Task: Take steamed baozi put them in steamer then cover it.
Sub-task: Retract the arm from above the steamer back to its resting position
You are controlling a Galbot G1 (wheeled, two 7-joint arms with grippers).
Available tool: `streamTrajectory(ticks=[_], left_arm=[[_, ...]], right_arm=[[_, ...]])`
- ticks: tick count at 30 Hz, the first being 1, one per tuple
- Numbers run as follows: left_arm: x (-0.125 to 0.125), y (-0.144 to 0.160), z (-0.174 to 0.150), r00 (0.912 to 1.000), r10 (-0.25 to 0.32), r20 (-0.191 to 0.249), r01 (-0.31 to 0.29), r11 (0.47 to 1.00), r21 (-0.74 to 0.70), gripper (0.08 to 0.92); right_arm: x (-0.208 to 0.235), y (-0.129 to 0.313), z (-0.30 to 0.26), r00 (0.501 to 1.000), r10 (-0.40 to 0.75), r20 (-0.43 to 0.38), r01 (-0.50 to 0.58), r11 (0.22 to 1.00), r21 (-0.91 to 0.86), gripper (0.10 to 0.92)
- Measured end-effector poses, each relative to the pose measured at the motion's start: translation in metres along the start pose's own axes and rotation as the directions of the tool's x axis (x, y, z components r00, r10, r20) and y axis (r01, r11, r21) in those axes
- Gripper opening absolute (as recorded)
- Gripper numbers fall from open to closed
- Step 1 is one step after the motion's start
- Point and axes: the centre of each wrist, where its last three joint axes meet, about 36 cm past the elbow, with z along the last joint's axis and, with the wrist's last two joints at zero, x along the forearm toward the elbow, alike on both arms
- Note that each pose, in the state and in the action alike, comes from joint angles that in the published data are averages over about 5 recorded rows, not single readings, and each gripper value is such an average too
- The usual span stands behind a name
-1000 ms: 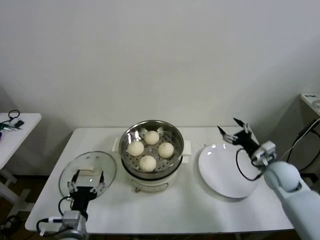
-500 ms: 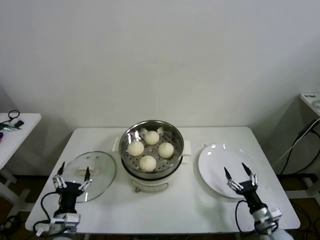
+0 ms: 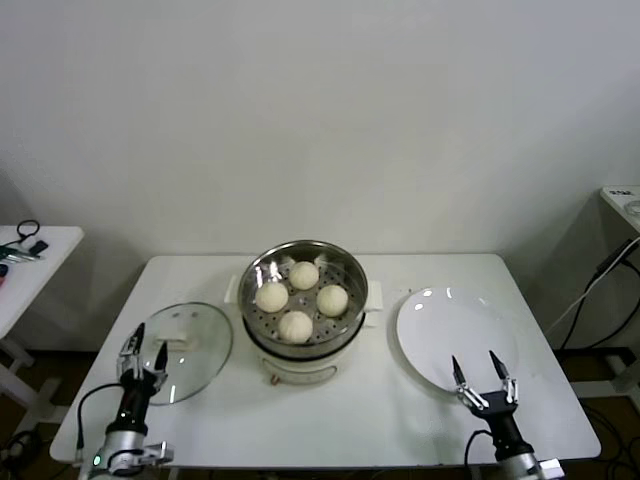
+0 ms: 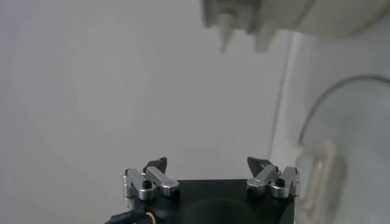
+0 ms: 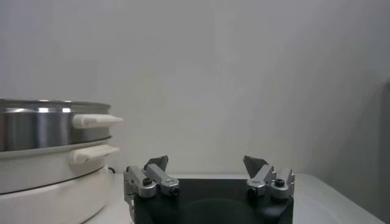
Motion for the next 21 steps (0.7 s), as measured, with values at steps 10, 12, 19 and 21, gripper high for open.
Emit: streamTrajectory(ticks=[10,12,19,21], left_arm=[[-0.014,-0.028,0.025,0.9981,0.051,0.036,-0.045,0.986,-0.161,0.823],[-0.018,-0.032,0.027,0.9975,0.059,0.038,-0.052,0.983,-0.178,0.823],[-0.034,-0.042,0.035,0.9960,0.081,0.038,-0.070,0.973,-0.221,0.823],[-0.040,-0.044,0.036,0.9958,0.085,0.036,-0.074,0.971,-0.229,0.823]], right_arm=[[0.014,0.004,0.002,1.000,0.023,0.012,-0.023,1.000,-0.003,0.823],[0.016,0.004,0.002,1.000,0.026,0.015,-0.026,1.000,-0.002,0.823],[0.021,0.004,-0.001,0.999,0.035,0.024,-0.035,0.999,0.003,0.823],[0.022,0.004,-0.002,0.999,0.037,0.027,-0.037,0.999,0.004,0.823]])
